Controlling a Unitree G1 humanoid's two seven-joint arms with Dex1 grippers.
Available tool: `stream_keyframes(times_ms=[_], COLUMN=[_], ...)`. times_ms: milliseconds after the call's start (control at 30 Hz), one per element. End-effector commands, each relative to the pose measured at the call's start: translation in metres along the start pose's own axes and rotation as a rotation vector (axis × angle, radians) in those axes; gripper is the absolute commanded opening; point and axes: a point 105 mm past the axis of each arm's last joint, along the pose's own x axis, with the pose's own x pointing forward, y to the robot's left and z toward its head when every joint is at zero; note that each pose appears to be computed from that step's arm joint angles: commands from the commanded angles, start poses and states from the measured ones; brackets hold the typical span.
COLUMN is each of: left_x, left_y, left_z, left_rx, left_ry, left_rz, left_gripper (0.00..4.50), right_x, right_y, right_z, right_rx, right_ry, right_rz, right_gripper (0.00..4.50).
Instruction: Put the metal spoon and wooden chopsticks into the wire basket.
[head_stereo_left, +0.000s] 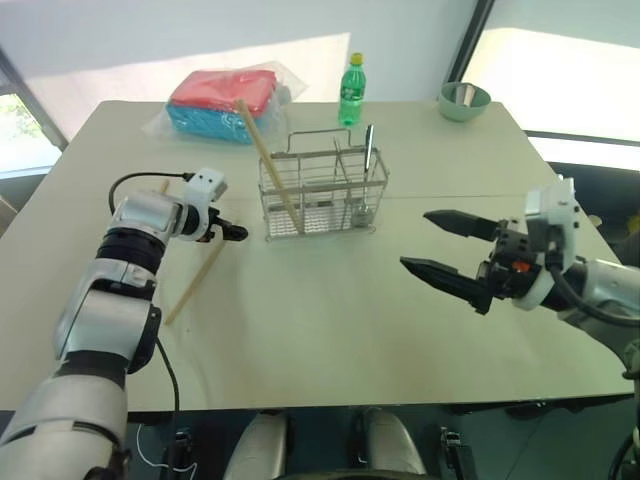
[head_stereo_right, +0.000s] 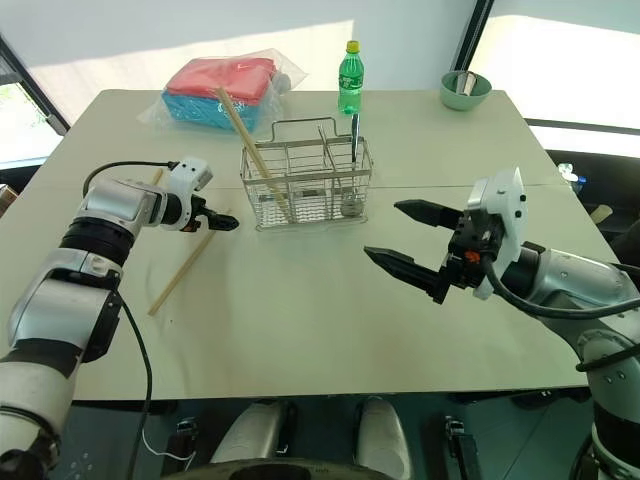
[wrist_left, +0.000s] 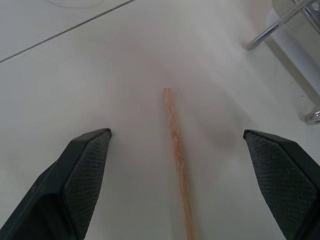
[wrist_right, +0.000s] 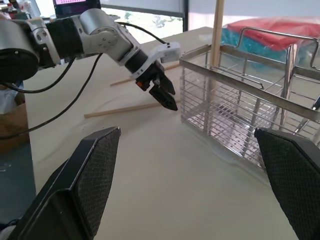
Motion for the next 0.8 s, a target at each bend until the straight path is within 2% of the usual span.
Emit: stream_keyframes(times_ms=[33,267,300,567,667,800], left_x=[0.003,0.004,0.004,-0.008,-0.024,-0.072], left_y=[-0.002,-0.002,-0.001,0.018,0.035,0.072], left_z=[-0.005,-0.007,-0.006,0.0,0.028,0.069], left_rx=[-0.016,-0.012,-0.012,0.004,0.008,-0.057], left_ry=[0.04,0.054,0.053,0.007,-0.156,-0.448], left_rz=[-0.017,-0.016,-0.014,0.078,0.177,0.389], left_gripper=[3.71,0.23,0.04,0.04,0.04,0.04], right_x=[0.0,0.002,0.002,0.006,0.006,0.006], right_y=[0.003,0.001,0.001,-0.001,-0.003,-0.006], right_z=[0.013,0.015,0.015,0.014,0.013,0.015], right_rx=[-0.043,-0.043,-0.043,-0.032,-0.025,-0.014], right_ry=[-0.047,-0.056,-0.058,-0.068,-0.065,-0.062], right_rz=[-0.004,-0.007,-0.007,0.004,0.007,0.01], right_gripper=[4.5,4.5,4.5,4.5,4.5,4.5])
